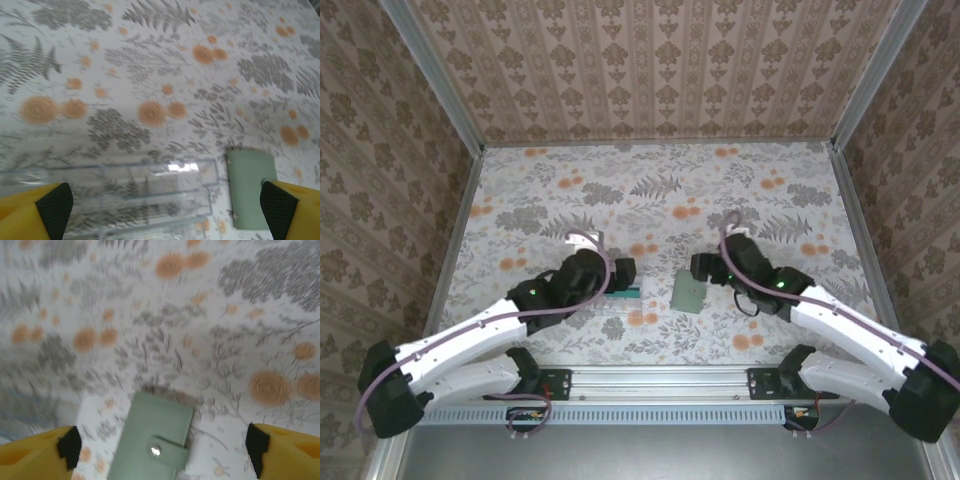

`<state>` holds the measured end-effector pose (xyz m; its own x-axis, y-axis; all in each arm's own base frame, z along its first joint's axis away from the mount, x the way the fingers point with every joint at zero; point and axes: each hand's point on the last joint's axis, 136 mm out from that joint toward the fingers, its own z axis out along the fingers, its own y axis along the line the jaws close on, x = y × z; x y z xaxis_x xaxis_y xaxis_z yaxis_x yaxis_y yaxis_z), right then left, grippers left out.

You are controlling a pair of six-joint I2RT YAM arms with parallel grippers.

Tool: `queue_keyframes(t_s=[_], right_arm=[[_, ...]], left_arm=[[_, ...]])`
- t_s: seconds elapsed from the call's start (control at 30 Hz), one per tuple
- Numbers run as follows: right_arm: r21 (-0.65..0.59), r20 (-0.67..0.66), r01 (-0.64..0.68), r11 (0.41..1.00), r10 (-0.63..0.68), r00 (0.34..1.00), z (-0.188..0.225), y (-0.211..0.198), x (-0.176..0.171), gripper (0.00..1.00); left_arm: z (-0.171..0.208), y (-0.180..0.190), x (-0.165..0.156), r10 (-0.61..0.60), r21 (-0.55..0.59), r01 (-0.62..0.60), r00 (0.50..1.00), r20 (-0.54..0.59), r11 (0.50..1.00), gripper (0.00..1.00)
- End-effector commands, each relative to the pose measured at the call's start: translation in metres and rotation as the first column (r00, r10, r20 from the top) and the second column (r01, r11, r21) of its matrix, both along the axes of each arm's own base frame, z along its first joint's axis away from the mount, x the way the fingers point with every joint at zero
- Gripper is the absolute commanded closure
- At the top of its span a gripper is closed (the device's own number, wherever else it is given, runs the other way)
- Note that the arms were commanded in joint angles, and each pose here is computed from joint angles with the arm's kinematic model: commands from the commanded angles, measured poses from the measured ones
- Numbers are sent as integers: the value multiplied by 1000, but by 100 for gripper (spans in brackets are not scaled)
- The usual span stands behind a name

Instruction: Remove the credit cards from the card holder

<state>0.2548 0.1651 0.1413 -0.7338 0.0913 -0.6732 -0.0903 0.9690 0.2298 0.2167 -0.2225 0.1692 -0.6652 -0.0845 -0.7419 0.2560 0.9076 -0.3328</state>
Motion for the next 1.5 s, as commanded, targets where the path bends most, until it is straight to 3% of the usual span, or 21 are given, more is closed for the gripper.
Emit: queue_keyframes(t_s=[0.0, 0.1, 0.2, 0.3, 0.8, 1.47], right_arm=[[-177, -36, 28, 984, -35, 999, -27, -3, -13, 31], [-233, -84, -26, 972, 6, 996, -45, 15, -18, 48], [-276, -125, -66, 959, 33, 992, -61, 28, -18, 50], [-324, -166, -99, 941, 46, 985, -74, 36, -16, 62], [-405, -262, -138, 904, 30, 965, -107, 40, -17, 60], [-391, -260, -122, 912, 17, 965, -99, 25, -26, 60]], left_arm=[[-3, -5, -1, 63, -13, -62, 998, 17, 998, 0], [-6, -8, -4, 61, -13, -61, 998, 13, 998, 0], [-5, -2, -4, 79, -15, -78, 997, 21, 997, 0], [-3, 3, -6, 83, -27, -82, 996, 30, 996, 0], [-8, 7, -7, 95, -26, -94, 995, 23, 995, 0], [-4, 3, -6, 85, -20, -85, 996, 21, 996, 0]])
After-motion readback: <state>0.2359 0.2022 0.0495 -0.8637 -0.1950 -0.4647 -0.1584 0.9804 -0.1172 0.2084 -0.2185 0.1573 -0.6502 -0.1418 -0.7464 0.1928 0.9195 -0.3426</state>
